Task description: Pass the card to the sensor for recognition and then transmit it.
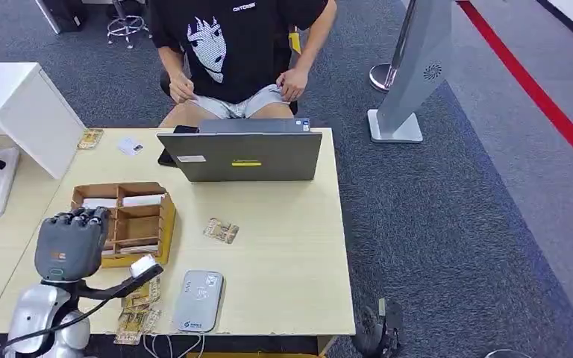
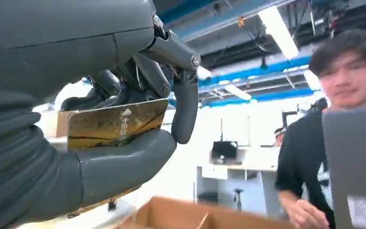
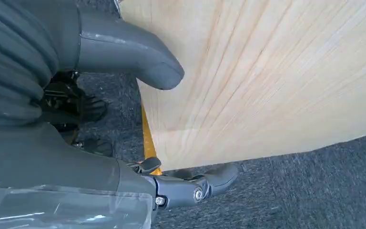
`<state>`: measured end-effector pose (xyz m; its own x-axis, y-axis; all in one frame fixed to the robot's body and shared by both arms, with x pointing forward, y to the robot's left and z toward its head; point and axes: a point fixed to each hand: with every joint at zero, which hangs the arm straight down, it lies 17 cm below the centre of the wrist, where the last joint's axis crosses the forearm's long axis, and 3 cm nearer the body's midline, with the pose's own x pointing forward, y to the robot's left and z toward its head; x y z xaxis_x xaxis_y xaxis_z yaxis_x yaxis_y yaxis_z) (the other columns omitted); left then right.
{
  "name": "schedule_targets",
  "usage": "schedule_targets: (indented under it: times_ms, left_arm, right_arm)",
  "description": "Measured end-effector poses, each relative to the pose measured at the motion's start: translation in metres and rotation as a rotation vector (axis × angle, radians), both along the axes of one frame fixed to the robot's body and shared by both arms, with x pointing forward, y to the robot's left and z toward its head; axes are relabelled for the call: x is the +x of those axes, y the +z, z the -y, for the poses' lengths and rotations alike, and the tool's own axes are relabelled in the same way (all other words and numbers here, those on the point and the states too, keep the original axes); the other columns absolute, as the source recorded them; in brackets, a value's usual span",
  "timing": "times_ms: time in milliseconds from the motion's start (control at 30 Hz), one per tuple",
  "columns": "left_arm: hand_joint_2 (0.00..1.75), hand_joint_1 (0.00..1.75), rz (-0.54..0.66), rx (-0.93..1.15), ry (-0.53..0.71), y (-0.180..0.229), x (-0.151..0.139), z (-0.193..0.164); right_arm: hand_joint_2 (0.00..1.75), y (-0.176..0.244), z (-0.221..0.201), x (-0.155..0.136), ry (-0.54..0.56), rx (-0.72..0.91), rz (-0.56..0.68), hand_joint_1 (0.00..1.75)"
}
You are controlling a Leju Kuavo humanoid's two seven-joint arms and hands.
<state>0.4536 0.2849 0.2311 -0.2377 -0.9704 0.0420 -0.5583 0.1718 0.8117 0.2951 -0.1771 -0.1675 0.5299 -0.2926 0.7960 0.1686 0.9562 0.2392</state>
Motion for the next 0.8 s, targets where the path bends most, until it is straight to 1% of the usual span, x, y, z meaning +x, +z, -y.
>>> schedule_targets:
  times_ms: [200, 300, 533, 700, 733, 767, 800]
  left_arm:
    - [1.75, 1.75, 0.053, 0.023, 0.044, 0.037, 0.024, -0.006]
    - [1.75, 1.75, 0.046, 0.05, 0.079, 0.042, 0.041, -0.016]
    - [1.75, 1.75, 0.005, 0.026, 0.094, 0.049, 0.079, -0.035]
    - [1.75, 1.75, -0.018, 0.013, 0.093, 0.053, 0.093, -0.039]
    - [1.75, 1.68, -0.022, 0.014, 0.093, 0.052, 0.094, -0.039]
    - [1.75, 0.02, -0.026, 0.017, 0.094, 0.051, 0.096, -0.039]
    - [1.75, 0.0, -0.029, 0.022, 0.095, 0.049, 0.096, -0.039]
  right_arm:
    - [1.75, 0.0, -0.005, 0.001, 0.032, -0.006, -0.004, 0.0]
    - [1.75, 0.001, -0.008, 0.003, 0.052, -0.011, -0.003, 0.0]
    - [1.75, 0.003, -0.013, 0.006, 0.081, -0.014, 0.002, 0.0]
    - [1.75, 0.004, -0.016, 0.006, 0.09, -0.011, 0.003, 0.0]
    - [1.75, 0.004, -0.016, 0.006, 0.091, -0.01, 0.003, 0.0]
    - [1.75, 0.004, -0.017, 0.007, 0.092, -0.009, 0.004, 0.0]
    - [1.75, 0.005, -0.018, 0.007, 0.093, -0.007, 0.005, 0.0]
